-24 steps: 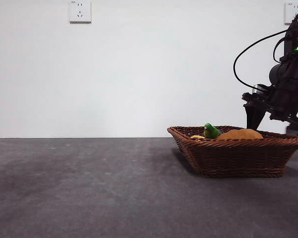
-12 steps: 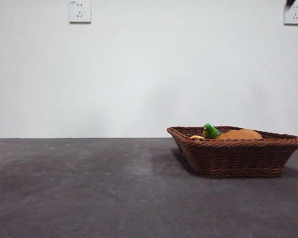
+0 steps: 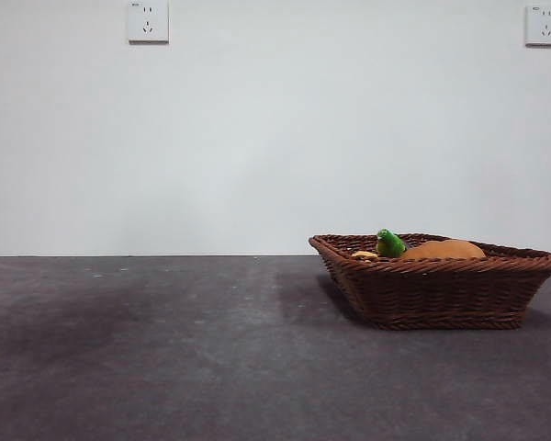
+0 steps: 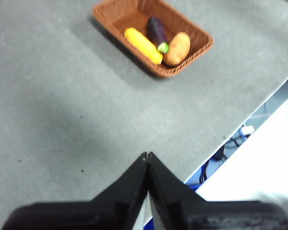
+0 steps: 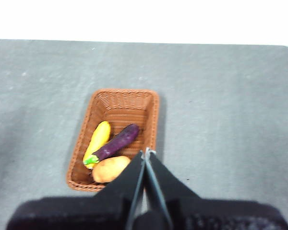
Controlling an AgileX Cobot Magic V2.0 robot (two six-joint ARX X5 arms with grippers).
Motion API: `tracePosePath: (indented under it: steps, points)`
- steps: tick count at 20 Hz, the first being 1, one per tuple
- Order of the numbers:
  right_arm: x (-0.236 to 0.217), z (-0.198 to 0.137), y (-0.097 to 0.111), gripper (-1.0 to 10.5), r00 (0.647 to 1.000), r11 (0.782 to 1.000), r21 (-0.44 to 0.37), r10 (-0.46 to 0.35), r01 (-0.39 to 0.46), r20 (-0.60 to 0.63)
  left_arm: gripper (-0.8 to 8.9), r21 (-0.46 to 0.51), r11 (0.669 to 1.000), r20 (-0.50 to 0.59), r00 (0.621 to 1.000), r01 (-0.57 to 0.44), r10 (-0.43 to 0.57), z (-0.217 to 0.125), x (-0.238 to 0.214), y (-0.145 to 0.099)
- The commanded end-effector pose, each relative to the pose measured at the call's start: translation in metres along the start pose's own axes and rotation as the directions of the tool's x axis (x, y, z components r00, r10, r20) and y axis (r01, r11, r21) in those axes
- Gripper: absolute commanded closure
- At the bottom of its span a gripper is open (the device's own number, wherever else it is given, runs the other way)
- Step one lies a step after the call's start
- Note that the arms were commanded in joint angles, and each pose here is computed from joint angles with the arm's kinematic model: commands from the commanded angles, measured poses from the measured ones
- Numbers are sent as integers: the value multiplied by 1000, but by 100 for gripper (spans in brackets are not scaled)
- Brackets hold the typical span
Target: Help me put the vegetables on the table into the basket
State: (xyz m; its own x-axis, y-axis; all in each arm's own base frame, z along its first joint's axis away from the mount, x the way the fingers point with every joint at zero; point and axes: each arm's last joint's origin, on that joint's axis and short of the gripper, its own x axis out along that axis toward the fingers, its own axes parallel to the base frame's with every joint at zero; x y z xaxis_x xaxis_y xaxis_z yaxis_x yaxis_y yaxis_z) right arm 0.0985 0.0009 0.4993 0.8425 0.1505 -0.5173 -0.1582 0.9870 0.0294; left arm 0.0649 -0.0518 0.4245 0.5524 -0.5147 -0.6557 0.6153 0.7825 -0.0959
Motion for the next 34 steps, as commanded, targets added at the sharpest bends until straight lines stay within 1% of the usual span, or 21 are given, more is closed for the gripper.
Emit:
tracePosePath:
  steps: [1,6,9,10,11,12,13,14,15,16,18,20,22,24,25,27,30,32,34]
  points:
    - [6,0,-1,946,999,1000,-1,-1,1,-39,816,10,1000,-48,999,0,1,7,15,1]
    - [34,8,-7,946,994,1000,13,2,0,-111,816,1,1000,-181,983,-9,9,25,55,3]
    - [54,13,-12,946,987,1000,23,8,-4,-162,816,-39,997,-198,979,-59,50,28,63,13]
    - [64,15,-14,946,982,1000,28,11,-6,-186,816,74,994,-175,981,-75,87,31,63,19]
    - [74,17,-16,946,977,999,33,14,-7,-211,816,171,981,-114,988,-86,106,34,61,25]
    - [84,18,-18,946,972,999,38,17,-8,-236,816,194,976,-25,994,-98,105,35,60,32]
    - [93,19,-20,946,966,999,42,20,-9,-257,816,182,975,83,990,-128,114,33,59,40]
    - [102,20,-22,946,960,999,47,23,-10,-280,816,157,972,188,971,-176,146,26,58,48]
    - [112,21,-24,946,953,999,52,26,-11,-303,816,121,965,278,941,-233,192,16,59,57]
    - [122,21,-25,946,945,998,57,29,-11,-325,816,74,953,349,903,-293,251,2,63,65]
    - [141,21,-29,946,928,998,67,36,-12,-370,816,-17,926,430,833,-377,347,-33,81,78]
    - [158,21,-32,946,912,997,75,42,-13,-408,816,-64,907,476,786,-416,394,-76,107,85]
    - [171,20,-35,946,898,997,82,48,-13,-438,816,-77,899,503,762,-431,408,-115,130,86]
    - [184,18,-37,946,884,996,88,52,-12,-464,816,-119,898,517,745,-424,421,-150,148,83]
    - [188,18,-38,946,879,996,91,53,-12,-474,816,-145,887,511,735,-439,447,-161,153,83]
    - [195,16,-39,946,870,995,94,56,-12,-490,816,-214,855,490,705,-472,512,-179,163,84]
    - [199,16,-40,946,868,995,95,58,-12,-494,816,-316,818,458,678,-480,575,-197,174,86]
    - [201,19,-41,946,883,996,89,53,-12,-467,816,-338,815,423,697,-471,579,-204,176,86]
    - [203,23,-41,946,903,997,80,45,-12,-428,816,-345,804,405,696,-484,593,-208,175,86]
